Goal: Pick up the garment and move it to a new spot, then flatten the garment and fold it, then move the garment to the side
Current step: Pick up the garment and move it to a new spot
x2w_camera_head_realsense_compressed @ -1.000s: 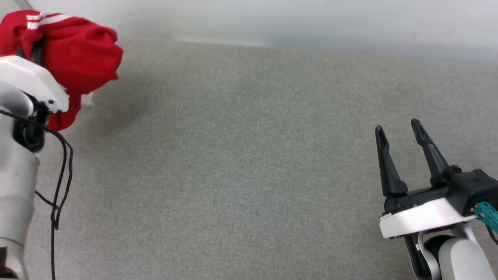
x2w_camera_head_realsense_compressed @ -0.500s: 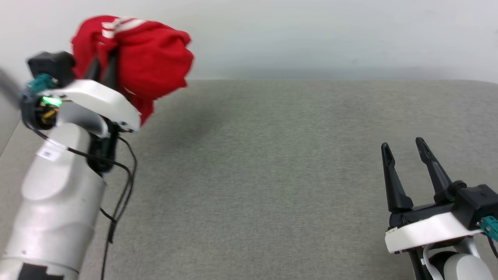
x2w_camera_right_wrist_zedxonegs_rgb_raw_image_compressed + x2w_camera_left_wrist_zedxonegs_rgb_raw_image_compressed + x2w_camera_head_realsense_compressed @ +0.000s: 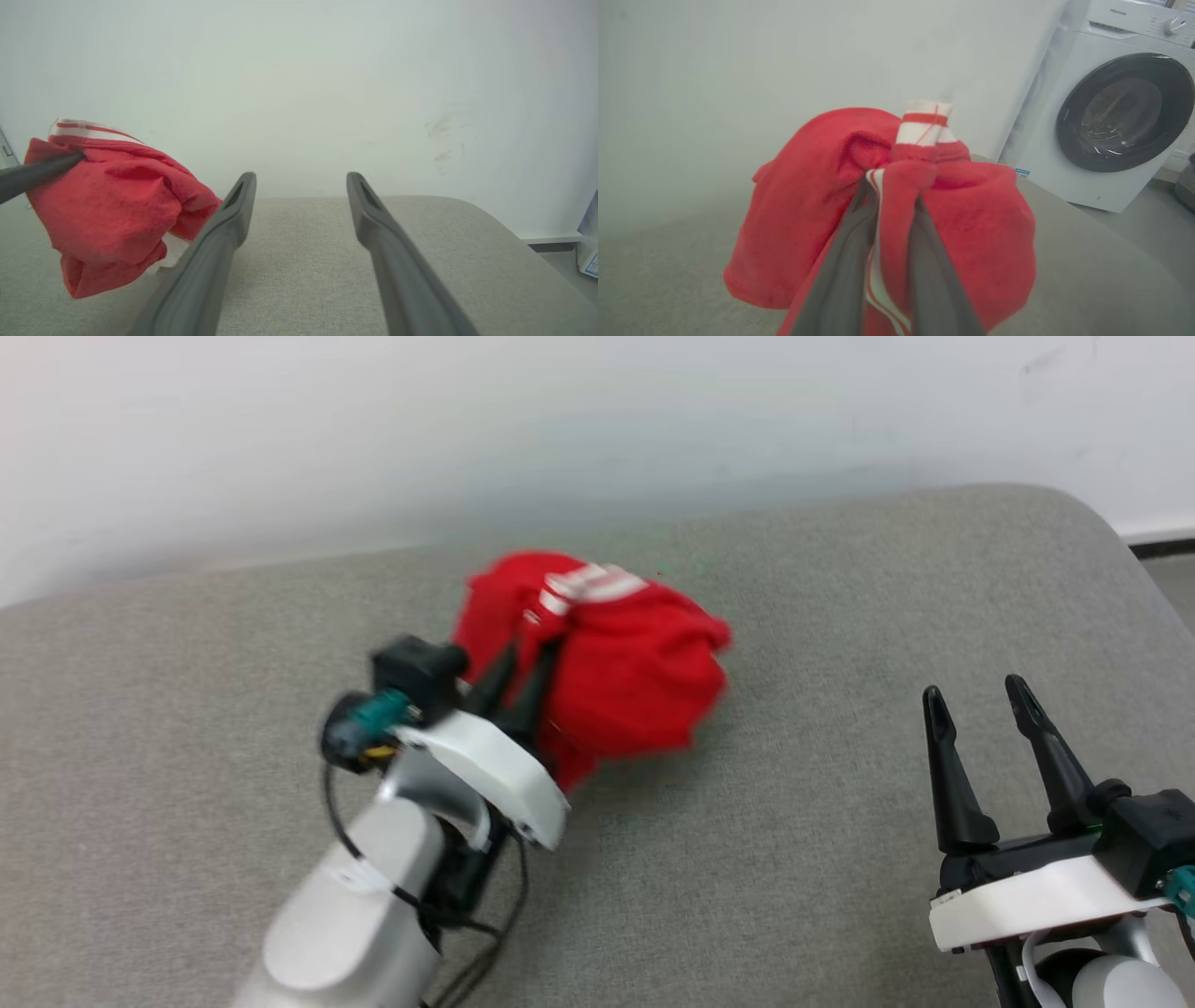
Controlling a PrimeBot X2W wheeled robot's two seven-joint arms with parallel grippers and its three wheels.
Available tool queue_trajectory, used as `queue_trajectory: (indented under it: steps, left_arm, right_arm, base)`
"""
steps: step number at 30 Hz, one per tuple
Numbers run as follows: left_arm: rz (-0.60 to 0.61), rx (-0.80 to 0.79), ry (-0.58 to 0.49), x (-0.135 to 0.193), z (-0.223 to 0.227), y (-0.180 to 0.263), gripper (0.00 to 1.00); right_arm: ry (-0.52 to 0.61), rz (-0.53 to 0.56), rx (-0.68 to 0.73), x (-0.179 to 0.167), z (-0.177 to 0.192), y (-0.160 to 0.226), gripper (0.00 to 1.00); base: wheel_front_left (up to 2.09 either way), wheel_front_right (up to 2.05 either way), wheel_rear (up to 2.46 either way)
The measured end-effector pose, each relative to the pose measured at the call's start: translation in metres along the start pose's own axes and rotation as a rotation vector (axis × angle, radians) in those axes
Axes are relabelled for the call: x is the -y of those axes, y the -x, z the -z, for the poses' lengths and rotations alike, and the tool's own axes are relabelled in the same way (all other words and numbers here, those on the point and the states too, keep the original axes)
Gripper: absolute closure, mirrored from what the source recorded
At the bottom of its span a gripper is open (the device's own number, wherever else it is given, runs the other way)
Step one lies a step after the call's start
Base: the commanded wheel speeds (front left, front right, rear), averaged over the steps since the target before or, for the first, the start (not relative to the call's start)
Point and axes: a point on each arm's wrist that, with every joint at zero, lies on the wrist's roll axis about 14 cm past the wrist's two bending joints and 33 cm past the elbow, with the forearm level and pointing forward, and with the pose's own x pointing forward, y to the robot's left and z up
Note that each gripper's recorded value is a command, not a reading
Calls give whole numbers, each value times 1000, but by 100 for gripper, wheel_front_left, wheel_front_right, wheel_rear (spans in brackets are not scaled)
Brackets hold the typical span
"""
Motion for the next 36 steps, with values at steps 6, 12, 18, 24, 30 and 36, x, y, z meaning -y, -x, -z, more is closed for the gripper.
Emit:
queue_trajectory:
  steps: [6, 12, 18, 24, 30, 36]
  left_arm:
    - [95, -183, 33, 31, 65, 5, 100]
    - [127, -370, 20, 30, 125, 23, 100]
    - [143, -422, 12, 29, 138, 34, 42]
    - [134, -261, 0, 32, 96, 27, 0]
    - [32, -91, 5, 19, 52, 33, 0]
    - [-140, -1, -22, -17, 28, 52, 0]
  right_arm:
    - [-8, 17, -28, 6, 14, -6, 0]
    - [-16, 29, -66, 10, 33, -11, 0]
    - [-22, 25, -68, 9, 37, -17, 0]
    - [-23, -1, -52, 1, 30, -18, 0]
    - [-25, -29, -50, -9, 24, -13, 0]
    - [-27, -49, -46, -16, 18, -10, 0]
  base:
    - [0, 0, 0]
    - [0, 0, 0]
    - [0, 0, 0]
    - [0, 0, 0]
    - [0, 0, 0]
    - [0, 0, 0]
